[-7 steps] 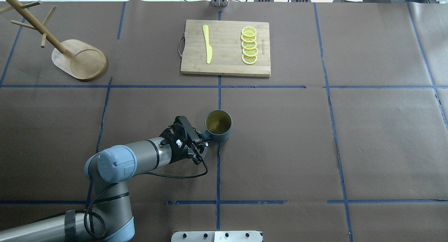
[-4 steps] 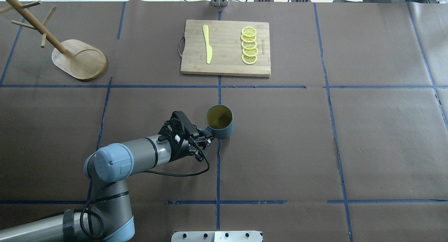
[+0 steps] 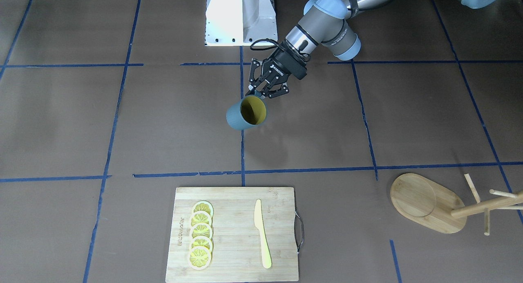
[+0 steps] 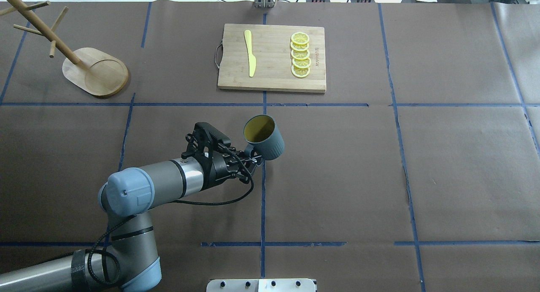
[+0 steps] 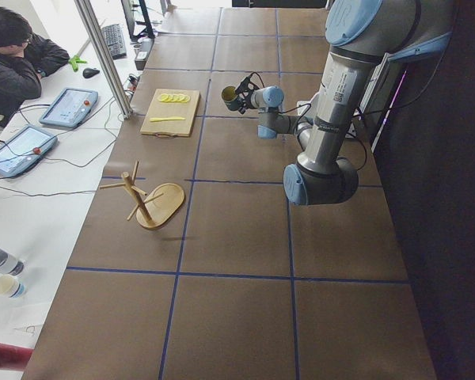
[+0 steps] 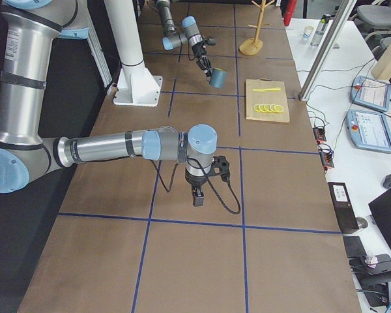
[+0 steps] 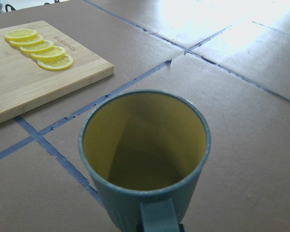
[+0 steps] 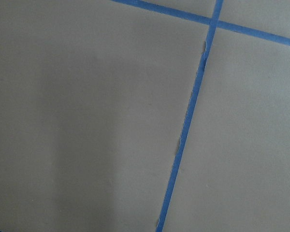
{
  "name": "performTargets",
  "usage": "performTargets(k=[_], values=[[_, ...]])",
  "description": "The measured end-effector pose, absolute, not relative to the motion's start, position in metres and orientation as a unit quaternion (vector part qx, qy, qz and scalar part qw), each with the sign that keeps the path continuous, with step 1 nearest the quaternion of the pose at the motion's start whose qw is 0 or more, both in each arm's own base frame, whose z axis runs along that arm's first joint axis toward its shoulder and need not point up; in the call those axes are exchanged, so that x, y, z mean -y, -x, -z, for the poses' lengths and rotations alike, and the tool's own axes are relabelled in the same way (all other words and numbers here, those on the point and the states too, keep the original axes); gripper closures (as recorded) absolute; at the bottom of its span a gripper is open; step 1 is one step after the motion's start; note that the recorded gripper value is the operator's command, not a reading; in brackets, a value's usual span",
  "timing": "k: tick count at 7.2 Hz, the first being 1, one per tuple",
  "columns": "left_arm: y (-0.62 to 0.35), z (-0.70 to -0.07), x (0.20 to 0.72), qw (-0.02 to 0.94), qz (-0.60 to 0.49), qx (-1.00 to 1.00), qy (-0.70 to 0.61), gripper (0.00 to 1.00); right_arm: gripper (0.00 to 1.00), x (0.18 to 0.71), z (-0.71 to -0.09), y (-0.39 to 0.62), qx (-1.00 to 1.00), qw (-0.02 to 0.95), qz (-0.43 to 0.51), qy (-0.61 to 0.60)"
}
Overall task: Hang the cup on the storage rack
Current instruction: 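Lift the mug and carry it toward the wooden mug tree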
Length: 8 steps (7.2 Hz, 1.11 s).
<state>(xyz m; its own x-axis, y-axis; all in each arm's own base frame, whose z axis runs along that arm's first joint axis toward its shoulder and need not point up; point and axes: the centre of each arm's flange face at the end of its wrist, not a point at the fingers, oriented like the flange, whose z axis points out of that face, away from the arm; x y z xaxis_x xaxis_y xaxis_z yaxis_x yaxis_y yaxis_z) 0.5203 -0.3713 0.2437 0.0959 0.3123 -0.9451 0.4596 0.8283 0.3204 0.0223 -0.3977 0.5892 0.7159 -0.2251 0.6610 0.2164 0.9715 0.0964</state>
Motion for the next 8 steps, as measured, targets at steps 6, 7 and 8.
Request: performTargets(k=[6, 7, 8], values=[[-0.383, -0.234, 0.488, 0.543, 0.336, -0.770, -0.003, 0.99, 0.00, 0.398, -0.590, -0.022, 0.357, 0.926, 0.120, -0.005], [-0.355, -0.236, 0.507, 0.519, 0.368, -0.771, 0.036, 0.99, 0.00, 0.398, -0.590, -0.022, 0.357, 0.926, 0.120, -0.005], [-0.330, -0.239, 0.524, 0.495, 0.398, -0.769, 0.071, 0.99, 0.00, 0.398, -0.590, -0.022, 0.357, 0.926, 0.121, -0.006]])
